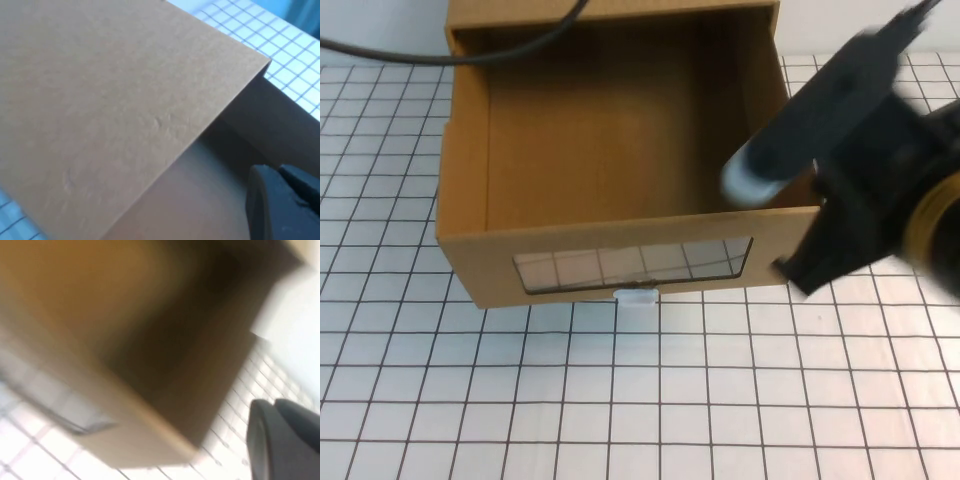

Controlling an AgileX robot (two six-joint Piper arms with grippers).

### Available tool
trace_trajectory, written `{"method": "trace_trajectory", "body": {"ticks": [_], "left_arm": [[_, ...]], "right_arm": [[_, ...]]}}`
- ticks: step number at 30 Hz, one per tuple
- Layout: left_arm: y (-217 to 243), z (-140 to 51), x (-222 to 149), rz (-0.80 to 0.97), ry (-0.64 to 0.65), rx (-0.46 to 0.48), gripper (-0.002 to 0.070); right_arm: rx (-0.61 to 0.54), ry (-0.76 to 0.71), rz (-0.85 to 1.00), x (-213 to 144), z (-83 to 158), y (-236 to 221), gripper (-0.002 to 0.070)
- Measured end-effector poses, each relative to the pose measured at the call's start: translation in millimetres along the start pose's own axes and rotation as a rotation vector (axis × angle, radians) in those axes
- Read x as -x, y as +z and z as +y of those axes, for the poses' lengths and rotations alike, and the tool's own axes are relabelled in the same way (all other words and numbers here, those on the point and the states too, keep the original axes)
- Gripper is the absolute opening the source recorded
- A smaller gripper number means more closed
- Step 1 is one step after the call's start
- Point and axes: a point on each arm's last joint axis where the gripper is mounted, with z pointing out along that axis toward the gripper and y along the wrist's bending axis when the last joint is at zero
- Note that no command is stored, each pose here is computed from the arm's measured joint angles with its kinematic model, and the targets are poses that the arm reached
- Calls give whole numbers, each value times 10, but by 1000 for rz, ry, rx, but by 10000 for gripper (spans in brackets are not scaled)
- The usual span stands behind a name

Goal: Open the shoe box
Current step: 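Pull the top drawer of the cardboard box fully open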

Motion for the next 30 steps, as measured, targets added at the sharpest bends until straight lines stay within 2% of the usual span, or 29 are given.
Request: {"method": "trace_trajectory", "body": {"ticks": [3,6,10,14,19,24,30], "left_arm": [[-348,-155,-68,-30,25,73,-2],[-643,-305,-247,-72,40,162,-2],[-913,-494,-629,-175,51,282,-2],[-1189,-760,-1143,-337,76,384,-2],[-1313,-1028,-1924,-495,85,484,-2],[-1369,-1273,-2652,-635,108,546,-2],[-1131,-1334,-3222,-648,89,548,-2]], "right_arm": [[-32,111,98,-78,-351,89,-11],[-12,225,206,-224,-633,150,-11],[44,380,334,-458,-901,193,-13],[90,500,349,-669,-1056,125,-13],[100,606,189,-871,-1056,-135,-13],[90,638,7,-1178,-879,-387,-13],[81,693,-219,-1567,-638,-616,-13]]}}
